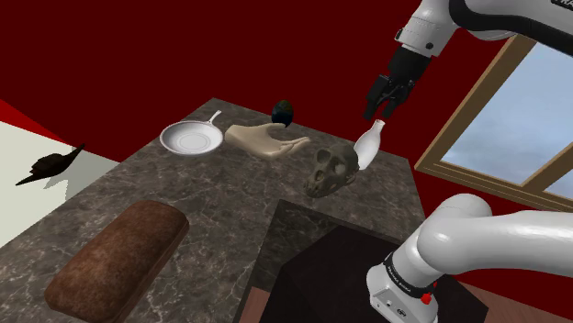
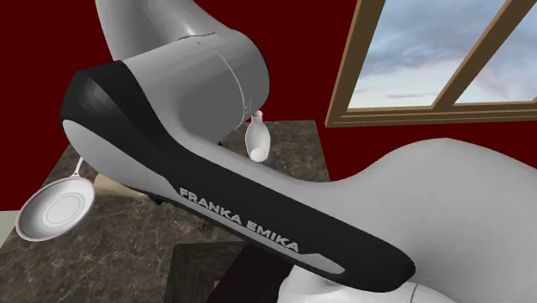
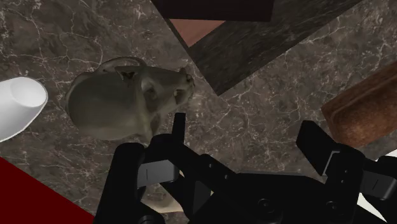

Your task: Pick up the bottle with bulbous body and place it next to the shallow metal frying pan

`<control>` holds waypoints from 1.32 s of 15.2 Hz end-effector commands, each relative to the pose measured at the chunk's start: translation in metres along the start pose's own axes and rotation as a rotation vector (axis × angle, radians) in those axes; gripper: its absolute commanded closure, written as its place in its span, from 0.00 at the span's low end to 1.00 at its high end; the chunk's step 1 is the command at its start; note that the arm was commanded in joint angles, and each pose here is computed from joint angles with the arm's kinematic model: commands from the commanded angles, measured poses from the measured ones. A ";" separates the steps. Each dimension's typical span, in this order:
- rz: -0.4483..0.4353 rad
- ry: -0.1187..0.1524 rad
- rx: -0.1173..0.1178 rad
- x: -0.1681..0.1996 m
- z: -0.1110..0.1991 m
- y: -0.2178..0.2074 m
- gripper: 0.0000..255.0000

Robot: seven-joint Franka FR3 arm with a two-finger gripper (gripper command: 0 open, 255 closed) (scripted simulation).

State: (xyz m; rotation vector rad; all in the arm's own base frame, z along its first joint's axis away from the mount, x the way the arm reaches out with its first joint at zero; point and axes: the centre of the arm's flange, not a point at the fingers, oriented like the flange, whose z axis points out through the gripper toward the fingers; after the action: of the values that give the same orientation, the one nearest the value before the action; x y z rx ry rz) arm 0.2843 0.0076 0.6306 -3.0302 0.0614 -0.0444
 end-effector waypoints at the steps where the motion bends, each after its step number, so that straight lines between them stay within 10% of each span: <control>1: 0.000 0.000 0.000 0.000 0.000 0.000 0.00; 20: -0.062 0.047 -0.056 0.058 0.078 0.221 0.00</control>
State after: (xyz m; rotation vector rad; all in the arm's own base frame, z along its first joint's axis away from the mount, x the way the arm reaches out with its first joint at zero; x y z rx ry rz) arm 0.3338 -0.1942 0.5344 -3.0821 -0.0211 -0.1164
